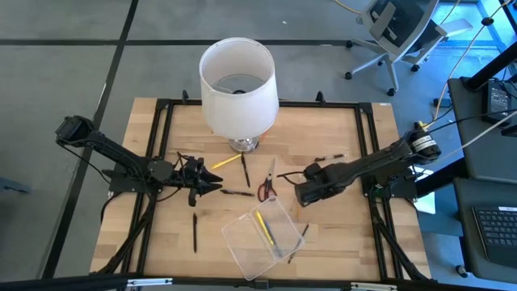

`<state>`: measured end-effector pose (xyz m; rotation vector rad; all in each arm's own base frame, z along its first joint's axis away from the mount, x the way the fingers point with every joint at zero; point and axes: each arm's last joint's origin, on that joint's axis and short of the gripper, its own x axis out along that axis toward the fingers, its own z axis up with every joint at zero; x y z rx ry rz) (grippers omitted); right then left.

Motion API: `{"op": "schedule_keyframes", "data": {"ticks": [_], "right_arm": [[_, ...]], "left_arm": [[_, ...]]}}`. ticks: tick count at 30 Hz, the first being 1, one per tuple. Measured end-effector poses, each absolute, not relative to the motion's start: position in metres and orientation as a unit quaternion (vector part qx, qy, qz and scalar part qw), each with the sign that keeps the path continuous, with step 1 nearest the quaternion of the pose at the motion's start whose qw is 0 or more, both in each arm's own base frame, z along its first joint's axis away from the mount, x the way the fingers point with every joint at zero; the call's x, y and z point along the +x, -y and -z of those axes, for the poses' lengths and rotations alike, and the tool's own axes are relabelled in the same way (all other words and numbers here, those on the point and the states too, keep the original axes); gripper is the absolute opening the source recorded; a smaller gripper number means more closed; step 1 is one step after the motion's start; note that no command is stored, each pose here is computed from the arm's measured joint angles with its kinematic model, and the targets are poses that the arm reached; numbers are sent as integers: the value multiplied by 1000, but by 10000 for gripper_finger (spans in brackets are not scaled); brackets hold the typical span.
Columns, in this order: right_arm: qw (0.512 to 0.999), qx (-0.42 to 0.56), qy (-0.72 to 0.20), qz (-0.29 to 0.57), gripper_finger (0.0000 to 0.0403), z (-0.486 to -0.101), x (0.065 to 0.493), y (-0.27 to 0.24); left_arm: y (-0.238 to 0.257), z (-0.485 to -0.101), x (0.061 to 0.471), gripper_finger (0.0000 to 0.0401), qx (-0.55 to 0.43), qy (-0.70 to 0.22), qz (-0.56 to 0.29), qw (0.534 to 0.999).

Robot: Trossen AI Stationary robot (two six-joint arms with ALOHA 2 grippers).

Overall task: Pick & place school supplies into a supply box
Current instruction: Put the top right black pen into the transparent supply box

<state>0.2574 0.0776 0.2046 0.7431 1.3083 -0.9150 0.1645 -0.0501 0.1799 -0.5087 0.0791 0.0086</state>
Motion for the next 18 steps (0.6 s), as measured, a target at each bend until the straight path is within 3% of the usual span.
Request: {"op": "schedule_keyframes", "data": {"ticks": [8, 18], "right_arm": [[628, 335, -567, 414, 130, -183, 252, -71], [617, 369, -542, 434, 187, -152, 246, -51]], "left_arm": [[50, -180, 165, 128, -251, -38, -9, 967], [50, -180, 165, 128, -251, -38, -9, 967]]}}
